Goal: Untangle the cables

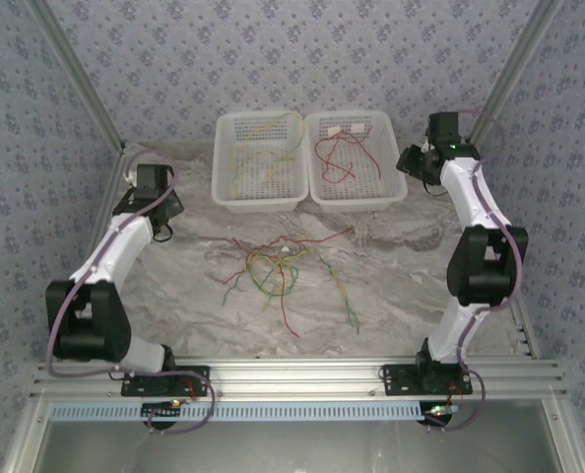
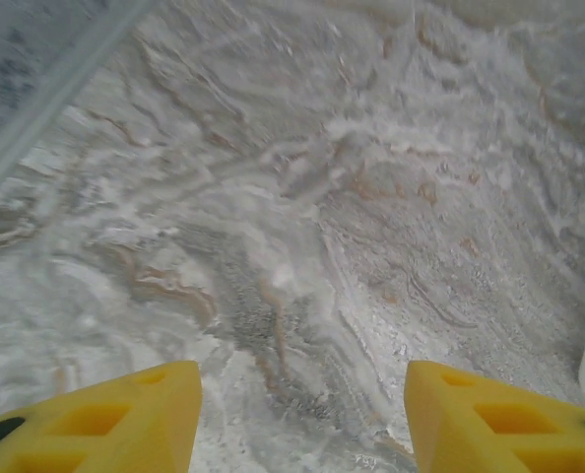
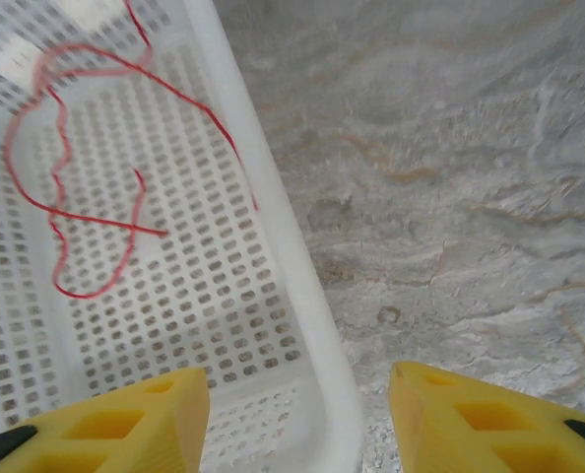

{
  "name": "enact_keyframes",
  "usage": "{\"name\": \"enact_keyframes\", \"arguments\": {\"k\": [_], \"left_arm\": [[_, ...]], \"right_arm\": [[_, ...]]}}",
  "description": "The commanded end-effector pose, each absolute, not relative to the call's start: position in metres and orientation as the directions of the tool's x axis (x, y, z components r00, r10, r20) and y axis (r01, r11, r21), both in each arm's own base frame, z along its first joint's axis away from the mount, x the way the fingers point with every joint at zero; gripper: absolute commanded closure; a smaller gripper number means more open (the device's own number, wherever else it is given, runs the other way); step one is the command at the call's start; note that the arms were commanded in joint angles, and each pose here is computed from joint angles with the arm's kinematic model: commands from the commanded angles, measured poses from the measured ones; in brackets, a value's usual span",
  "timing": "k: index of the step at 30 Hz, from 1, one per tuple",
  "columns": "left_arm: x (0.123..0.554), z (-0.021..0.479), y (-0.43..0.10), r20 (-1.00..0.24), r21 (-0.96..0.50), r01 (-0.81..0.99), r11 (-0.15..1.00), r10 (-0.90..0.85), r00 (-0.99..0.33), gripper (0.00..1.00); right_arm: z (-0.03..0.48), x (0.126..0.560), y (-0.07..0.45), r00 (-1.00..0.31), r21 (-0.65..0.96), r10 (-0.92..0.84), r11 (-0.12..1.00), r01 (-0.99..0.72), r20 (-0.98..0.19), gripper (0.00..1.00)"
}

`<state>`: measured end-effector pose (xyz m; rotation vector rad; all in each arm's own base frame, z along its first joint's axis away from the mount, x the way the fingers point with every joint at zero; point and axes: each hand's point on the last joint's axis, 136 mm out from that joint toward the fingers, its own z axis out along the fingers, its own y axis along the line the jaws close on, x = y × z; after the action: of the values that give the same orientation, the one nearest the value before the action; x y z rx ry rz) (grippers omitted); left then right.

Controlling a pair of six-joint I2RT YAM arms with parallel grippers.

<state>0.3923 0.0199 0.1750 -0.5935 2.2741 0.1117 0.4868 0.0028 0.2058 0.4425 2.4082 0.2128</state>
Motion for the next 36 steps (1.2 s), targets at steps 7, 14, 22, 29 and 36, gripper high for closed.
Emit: {"name": "enact_keyframes", "arguments": {"k": [7, 14, 22, 29, 36], "left_arm": [[0.311, 0.163, -0.137, -0.596, -0.104, 0.009, 0.995, -0.055, -0.801, 0.42], [0.256, 0.107, -0.221, -0.438, -0.221, 0.195, 0.955, 0.081, -0.895, 0.43], [0.261, 0.086, -0.226, -0.444, -0.176, 0.177, 0.968, 0.082, -0.892, 0.43], [0.265, 0.085, -0.222, -0.459, -0.154, 0.160, 0.975, 0.073, -0.885, 0.43], [0.270, 0.097, -0.192, -0.528, -0.062, 0.076, 0.995, 0.032, -0.848, 0.44]], "right_arm": [[0.235, 0.357, 0.168, -0.599, 0.348, 0.068, 0.863, -0.367, -0.798, 0.45], [0.116, 0.296, 0.185, -0.800, 0.324, -0.140, 0.864, -0.387, -0.583, 0.49], [0.039, 0.274, 0.195, -0.838, 0.096, -0.357, 0.898, -0.430, -0.413, 0.46], [0.001, 0.292, 0.202, -0.843, -0.040, -0.406, 0.907, -0.420, -0.353, 0.59], [0.030, 0.296, 0.221, -0.814, 0.005, -0.398, 0.897, -0.442, -0.423, 0.99]]}}
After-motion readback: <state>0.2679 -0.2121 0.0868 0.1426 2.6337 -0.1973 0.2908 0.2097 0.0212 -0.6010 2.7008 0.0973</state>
